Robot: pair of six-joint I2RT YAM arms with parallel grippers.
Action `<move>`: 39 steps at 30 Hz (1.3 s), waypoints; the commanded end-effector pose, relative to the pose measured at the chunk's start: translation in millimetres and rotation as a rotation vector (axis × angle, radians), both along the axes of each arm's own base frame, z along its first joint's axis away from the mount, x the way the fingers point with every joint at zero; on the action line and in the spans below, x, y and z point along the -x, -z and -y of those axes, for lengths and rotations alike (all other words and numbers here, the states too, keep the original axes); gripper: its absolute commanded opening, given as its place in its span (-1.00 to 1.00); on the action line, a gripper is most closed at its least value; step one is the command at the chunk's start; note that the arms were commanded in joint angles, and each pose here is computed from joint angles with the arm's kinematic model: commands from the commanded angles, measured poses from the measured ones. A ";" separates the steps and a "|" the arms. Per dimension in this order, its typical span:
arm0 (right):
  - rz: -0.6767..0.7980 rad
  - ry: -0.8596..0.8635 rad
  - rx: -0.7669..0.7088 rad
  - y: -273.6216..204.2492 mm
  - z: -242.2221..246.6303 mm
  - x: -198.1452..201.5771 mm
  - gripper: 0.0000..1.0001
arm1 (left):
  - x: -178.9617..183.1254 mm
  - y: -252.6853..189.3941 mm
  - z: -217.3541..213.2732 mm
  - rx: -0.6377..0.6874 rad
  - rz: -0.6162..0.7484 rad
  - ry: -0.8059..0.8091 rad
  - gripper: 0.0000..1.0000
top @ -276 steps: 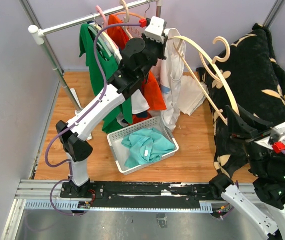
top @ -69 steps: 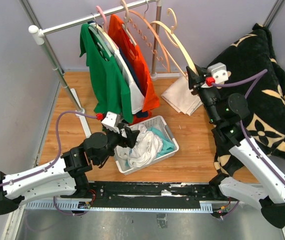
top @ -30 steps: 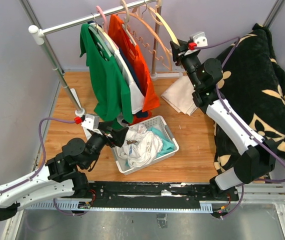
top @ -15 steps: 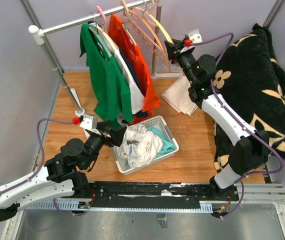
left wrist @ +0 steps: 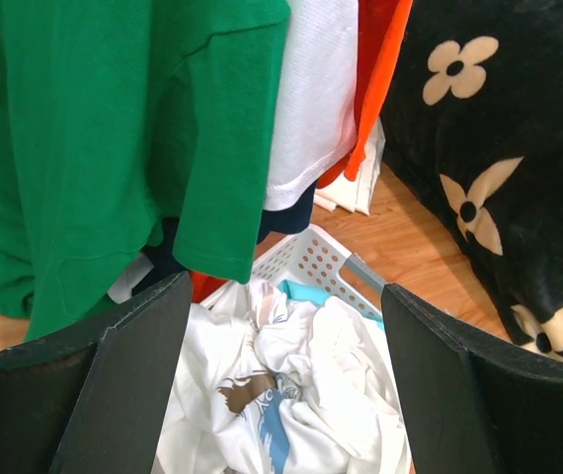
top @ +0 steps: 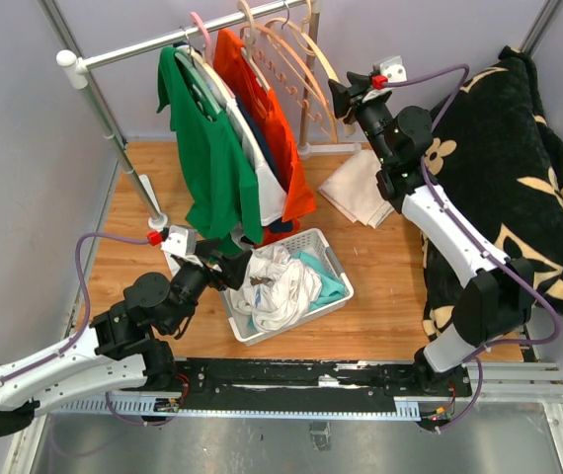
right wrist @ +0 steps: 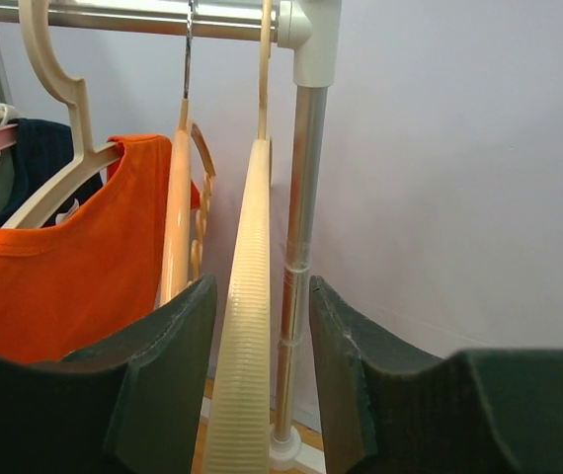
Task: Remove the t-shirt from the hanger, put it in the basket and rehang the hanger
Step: Pick up the hanger from the clothesline.
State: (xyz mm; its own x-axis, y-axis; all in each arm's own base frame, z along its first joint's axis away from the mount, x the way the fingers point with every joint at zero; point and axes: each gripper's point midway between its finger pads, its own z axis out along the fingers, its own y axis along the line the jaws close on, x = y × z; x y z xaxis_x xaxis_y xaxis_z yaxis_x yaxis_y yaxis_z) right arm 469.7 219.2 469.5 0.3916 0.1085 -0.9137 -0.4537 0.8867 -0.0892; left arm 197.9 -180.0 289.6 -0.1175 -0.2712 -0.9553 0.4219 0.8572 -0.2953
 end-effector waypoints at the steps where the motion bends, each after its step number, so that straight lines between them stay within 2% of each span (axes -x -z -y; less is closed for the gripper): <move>1: 0.085 0.009 -0.055 -41.7 16.3 20.2 -0.09 | -0.9 -17.6 -2.5 0.040 0.030 -0.013 0.65; 6: 0.119 -0.010 -0.069 -58.5 22.5 43.0 0.01 | -2.8 -27.6 -5.4 0.059 0.042 -0.034 0.65; 14: 0.117 -0.134 -0.093 -75.2 16.4 86.9 0.06 | -8.9 -34.6 -1.3 0.054 0.054 -0.057 0.98; 18: 0.056 -0.206 -0.064 -73.1 -7.7 98.8 0.09 | -11.3 -32.3 1.9 0.047 0.047 -0.063 0.99; 26: -0.035 -0.274 -0.020 -56.3 -58.5 104.3 0.13 | -9.5 -26.3 1.6 0.055 0.031 -0.056 0.99; 39: -0.184 -0.266 -0.005 -18.2 -106.4 79.4 0.15 | -6.8 -20.1 -4.9 0.067 0.020 -0.063 0.99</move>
State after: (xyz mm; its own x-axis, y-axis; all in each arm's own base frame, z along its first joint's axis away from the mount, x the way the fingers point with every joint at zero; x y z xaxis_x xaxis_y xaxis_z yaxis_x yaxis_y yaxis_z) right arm 388.4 316.1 481.0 0.1870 0.1742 -0.9668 -0.6861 0.7275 -0.0016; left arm 204.3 -179.1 308.9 -0.0845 -0.3193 -0.9439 0.3919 0.8603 -0.3261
